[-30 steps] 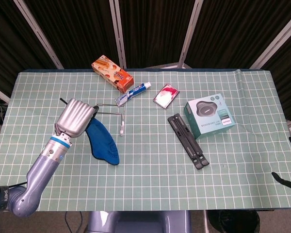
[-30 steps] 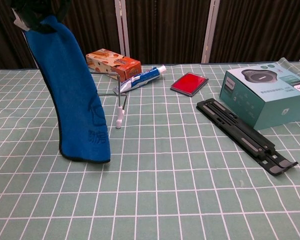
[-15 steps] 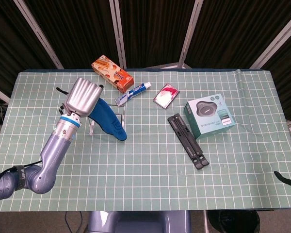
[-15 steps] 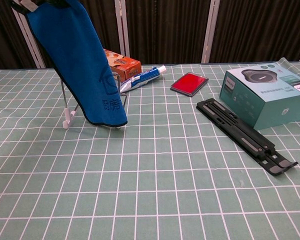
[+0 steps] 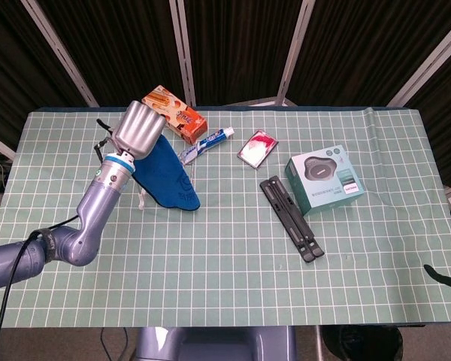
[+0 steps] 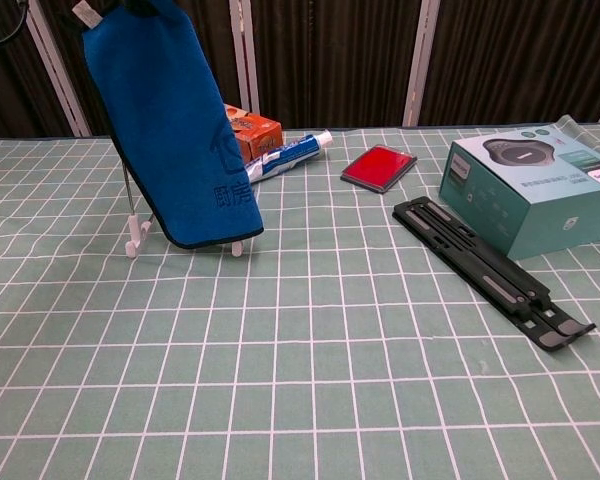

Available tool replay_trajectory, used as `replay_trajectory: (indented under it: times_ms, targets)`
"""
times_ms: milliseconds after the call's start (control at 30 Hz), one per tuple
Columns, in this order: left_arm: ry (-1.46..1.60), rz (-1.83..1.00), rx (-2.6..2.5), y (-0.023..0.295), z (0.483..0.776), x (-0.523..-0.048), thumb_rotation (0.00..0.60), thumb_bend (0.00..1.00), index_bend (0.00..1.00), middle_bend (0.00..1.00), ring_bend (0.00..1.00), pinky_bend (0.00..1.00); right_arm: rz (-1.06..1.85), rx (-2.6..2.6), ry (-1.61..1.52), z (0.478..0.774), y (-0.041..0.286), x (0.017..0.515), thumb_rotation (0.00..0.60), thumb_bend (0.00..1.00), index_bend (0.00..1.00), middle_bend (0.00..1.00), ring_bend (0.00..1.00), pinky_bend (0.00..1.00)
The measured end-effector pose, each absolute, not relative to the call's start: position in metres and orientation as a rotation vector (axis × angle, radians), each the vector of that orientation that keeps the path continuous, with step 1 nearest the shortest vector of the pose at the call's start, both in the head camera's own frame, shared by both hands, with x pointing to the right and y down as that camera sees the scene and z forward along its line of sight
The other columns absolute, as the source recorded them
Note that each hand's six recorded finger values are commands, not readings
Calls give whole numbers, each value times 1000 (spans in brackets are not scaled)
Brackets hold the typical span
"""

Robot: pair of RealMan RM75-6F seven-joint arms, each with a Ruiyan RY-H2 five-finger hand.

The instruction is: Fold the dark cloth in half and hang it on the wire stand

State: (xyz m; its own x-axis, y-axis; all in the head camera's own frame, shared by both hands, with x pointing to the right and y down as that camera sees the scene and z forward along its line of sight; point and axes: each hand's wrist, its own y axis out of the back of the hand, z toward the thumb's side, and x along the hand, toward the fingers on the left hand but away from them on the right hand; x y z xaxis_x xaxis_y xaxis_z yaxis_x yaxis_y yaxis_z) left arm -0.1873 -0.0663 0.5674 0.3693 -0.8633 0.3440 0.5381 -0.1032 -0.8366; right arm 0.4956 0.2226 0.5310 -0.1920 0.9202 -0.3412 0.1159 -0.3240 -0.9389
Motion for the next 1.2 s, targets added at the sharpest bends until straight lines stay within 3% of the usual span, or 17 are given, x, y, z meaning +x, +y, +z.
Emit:
replay_trajectory:
  times_ms: [667,767,833,900,1000,1067,1200]
  targets:
    - [259,-1190,-1210,-82,646,-170,600,819,896,956,894,1000,1674,-1380,-1249,545,221,509,600,0,0,0,0,0]
    - [266,-1203,-1253,-79,661,-169,600,815,854,952,893,1000,1679,-1377,-1250,546,221,510,600,0,0,0,0,0]
    - [267,-1214,-1278,-77,669,-168,600,723,693,947,889,1000,1682,-1376,-1251,546,221,511,600,0,0,0,0,0]
    - [271,-1229,-1316,-73,679,-168,600,433,366,943,885,1000,1684,-1374,-1253,546,221,511,600,0,0,0,0,0]
    - [289,-1251,-1369,-69,687,-167,600,112,48,941,884,1000,1686,-1373,-1254,546,221,512,600,0,0,0,0,0]
    - [302,-1265,-1398,-68,690,-168,600,59,0,937,884,1000,1688,-1374,-1253,547,222,512,600,0,0,0,0,0]
    - [340,-1283,-1469,-65,691,-166,600,55,0,930,884,1000,1688,-1377,-1253,547,222,512,600,0,0,0,0,0]
